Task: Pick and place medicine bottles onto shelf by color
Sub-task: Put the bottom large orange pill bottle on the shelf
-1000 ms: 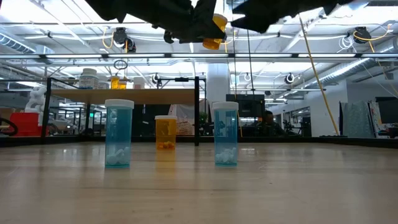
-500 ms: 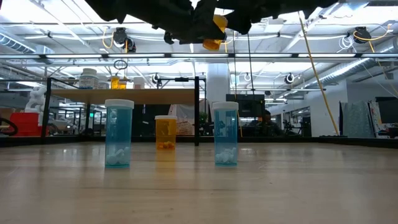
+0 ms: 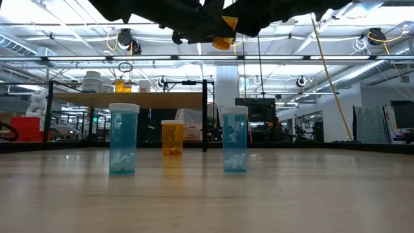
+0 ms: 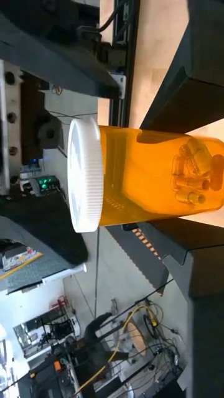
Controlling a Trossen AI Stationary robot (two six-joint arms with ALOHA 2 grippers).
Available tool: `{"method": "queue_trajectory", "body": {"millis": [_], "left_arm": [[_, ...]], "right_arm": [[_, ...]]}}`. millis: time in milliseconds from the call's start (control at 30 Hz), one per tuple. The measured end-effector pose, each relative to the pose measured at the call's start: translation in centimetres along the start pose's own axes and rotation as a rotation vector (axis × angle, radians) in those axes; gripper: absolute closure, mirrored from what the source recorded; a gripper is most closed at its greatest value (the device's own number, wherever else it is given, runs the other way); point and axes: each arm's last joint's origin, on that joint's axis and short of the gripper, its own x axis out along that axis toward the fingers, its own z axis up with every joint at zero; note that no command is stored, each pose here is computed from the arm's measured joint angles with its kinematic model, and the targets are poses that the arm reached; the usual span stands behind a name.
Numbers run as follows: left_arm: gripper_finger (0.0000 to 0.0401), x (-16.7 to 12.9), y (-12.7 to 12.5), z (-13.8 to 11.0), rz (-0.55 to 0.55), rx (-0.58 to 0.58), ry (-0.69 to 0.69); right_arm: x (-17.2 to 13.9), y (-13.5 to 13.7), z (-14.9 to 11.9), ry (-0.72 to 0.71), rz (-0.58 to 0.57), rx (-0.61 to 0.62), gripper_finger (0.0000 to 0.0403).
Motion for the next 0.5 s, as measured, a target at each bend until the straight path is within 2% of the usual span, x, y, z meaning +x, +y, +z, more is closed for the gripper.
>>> {"method": "queue_trajectory", "body": {"millis": [500], "left_arm": [[0.0194,0.00,-0.01,0.02,-0.004,-0.004,-0.002]], "right_arm": [[0.56,-0.02,-0.45,0.014,0.005,0.016,0.0115]]}}
